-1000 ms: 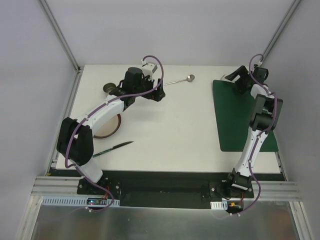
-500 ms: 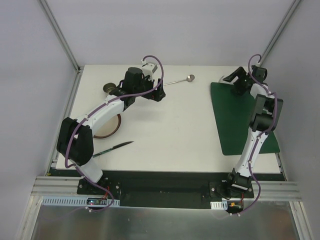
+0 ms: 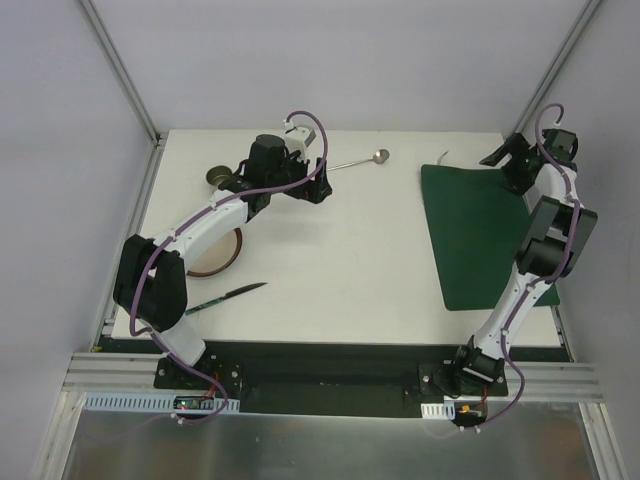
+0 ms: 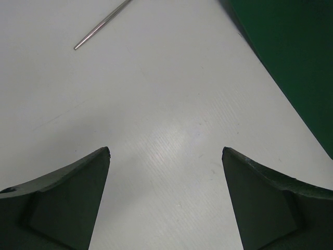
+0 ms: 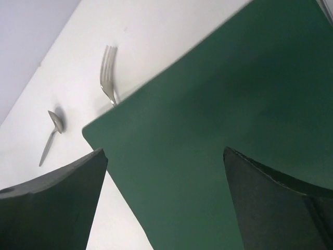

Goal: Set the dinner table for one person
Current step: Pick up the napkin from the corner of the board.

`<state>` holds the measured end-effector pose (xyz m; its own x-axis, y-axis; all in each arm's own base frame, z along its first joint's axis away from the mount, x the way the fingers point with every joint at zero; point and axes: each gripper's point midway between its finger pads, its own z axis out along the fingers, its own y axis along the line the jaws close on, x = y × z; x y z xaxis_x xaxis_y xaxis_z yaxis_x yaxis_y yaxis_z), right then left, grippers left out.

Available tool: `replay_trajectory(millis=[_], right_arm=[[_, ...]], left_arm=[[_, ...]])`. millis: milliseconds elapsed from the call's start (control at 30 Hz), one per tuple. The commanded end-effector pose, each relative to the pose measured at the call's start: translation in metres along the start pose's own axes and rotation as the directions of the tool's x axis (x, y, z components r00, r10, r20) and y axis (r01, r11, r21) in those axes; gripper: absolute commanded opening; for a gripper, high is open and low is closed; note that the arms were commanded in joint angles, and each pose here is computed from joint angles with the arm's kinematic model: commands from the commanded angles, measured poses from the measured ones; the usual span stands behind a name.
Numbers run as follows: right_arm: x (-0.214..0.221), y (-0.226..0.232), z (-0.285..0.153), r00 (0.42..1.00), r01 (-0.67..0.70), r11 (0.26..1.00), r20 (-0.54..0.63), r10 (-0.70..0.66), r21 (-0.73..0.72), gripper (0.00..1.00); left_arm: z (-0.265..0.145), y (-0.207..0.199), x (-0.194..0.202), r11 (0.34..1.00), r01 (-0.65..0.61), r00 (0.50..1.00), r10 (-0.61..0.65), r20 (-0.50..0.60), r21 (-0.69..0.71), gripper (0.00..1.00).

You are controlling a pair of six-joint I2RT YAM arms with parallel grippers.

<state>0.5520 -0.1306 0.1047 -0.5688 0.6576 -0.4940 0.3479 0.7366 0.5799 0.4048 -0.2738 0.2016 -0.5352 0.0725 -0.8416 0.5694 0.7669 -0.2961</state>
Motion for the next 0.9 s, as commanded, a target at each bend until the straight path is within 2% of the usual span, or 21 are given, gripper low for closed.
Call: replay_trajectory(millis=[0, 267, 333, 500, 600, 867], right_arm=[[-0.014, -0.019, -0.037, 0.997, -0.024, 0.997, 0.074, 0.018, 0.074, 0.96], [0.010, -0.050, -0.047, 0.993, -0.112, 0.987, 0.056, 0.106, 0.113, 0.96], [0.009, -0.047, -0.052, 0.990, -0.124, 0.987, 0.088, 0.115, 0.103, 0.96], [0.038, -0.043, -0.056, 0.973, -0.208, 0.977, 0.107, 0.202, 0.051, 0.96], [0.041, -0.036, -0.062, 0.970, -0.208, 0.978, 0.136, 0.201, 0.035, 0.96], [0.071, -0.030, -0.059, 0.974, -0.197, 0.979, 0.126, 0.189, 0.051, 0.96]], left_arm=[[-0.009, -0.017, -0.022, 0.999, -0.032, 0.998, 0.030, 0.051, 0.043, 0.88], [-0.009, -0.018, -0.023, 0.998, -0.038, 0.998, 0.035, 0.053, 0.048, 0.88], [-0.011, -0.017, -0.019, 0.999, -0.030, 0.999, 0.029, 0.036, 0.044, 0.88], [-0.015, -0.021, -0.023, 0.998, -0.020, 0.999, 0.018, 0.044, 0.053, 0.87], [-0.020, -0.022, -0.026, 0.998, -0.024, 0.998, 0.021, 0.052, 0.052, 0.88], [-0.036, -0.023, -0.039, 0.999, -0.037, 0.996, 0.035, 0.086, 0.021, 0.88]])
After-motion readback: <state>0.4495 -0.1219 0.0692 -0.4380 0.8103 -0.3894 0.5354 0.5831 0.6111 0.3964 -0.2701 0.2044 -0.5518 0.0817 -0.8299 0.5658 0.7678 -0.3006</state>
